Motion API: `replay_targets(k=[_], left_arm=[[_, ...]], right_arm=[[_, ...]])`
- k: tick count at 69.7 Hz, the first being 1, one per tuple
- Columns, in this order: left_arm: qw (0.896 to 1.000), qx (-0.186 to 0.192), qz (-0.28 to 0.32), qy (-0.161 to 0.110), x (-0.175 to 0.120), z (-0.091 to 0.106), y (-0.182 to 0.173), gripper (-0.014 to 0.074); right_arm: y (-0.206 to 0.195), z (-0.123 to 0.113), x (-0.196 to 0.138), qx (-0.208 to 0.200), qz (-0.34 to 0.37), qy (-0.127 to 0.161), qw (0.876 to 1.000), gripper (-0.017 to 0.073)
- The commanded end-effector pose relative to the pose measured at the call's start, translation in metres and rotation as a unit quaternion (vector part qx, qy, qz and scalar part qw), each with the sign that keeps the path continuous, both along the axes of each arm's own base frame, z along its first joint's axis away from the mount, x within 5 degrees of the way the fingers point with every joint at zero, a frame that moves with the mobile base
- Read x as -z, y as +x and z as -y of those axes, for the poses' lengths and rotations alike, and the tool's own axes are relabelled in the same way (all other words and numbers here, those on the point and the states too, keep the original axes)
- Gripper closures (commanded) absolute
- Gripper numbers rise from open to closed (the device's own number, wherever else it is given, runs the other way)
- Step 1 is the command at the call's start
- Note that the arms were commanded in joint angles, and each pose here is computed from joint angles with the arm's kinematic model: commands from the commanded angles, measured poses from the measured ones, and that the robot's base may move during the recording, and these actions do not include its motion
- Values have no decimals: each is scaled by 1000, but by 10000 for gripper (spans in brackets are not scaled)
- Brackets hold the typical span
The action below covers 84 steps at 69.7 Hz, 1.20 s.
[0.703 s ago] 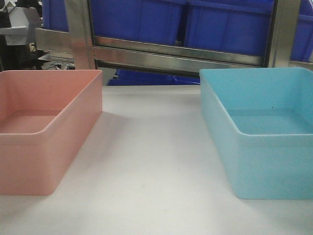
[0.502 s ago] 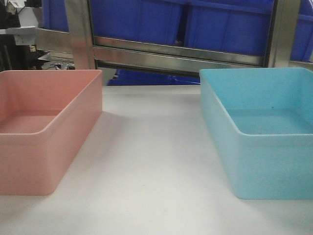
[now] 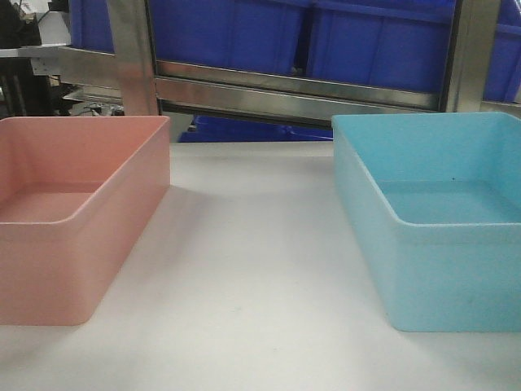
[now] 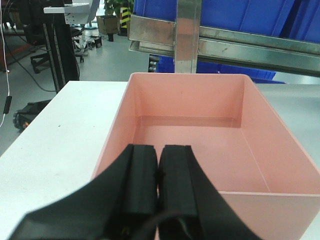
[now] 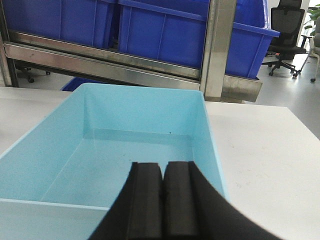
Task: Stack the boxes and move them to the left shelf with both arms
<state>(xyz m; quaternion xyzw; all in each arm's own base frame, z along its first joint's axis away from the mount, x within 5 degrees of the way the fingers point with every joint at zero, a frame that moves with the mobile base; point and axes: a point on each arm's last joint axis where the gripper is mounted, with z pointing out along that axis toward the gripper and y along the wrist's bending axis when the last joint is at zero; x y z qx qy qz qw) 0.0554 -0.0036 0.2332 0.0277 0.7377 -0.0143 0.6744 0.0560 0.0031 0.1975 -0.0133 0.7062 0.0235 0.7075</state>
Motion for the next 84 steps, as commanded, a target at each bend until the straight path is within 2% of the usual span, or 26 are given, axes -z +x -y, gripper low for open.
replay_targets(k=[1, 15, 26, 32, 45, 50, 60, 67, 75, 84], left_arm=[[1000, -1, 18, 2, -29, 0, 4, 601], [996, 1, -88, 7, -62, 2, 35, 599], [978, 6, -207, -1, -73, 5, 73, 599], [972, 8, -233, -8, -78, 7, 91, 599], [966, 8, -258, -10, -82, 9, 122, 599], [953, 8, -304, 0, -80, 9, 136, 599], [925, 10, -379, 4, -79, 11, 172, 599], [916, 8, -401, 4, -80, 11, 195, 599], [909, -3, -417, 11, -81, -1, 221, 599], [883, 4, -467, 31, -81, -17, 242, 558]], right_arm=[[0, 0, -8, 2, 40, -4, 999, 503], [0, 0, -8, 2, 40, -4, 999, 503], [0, 0, -8, 2, 40, -4, 999, 503], [0, 0, -8, 2, 40, -4, 999, 503], [0, 0, -8, 2, 40, -4, 999, 503], [0, 0, -8, 2, 40, -4, 999, 503], [0, 0, -8, 2, 40, -4, 999, 503], [0, 0, -8, 2, 40, -4, 999, 503], [0, 0, -8, 2, 40, -4, 999, 503], [0, 0, -8, 2, 40, -4, 999, 503]])
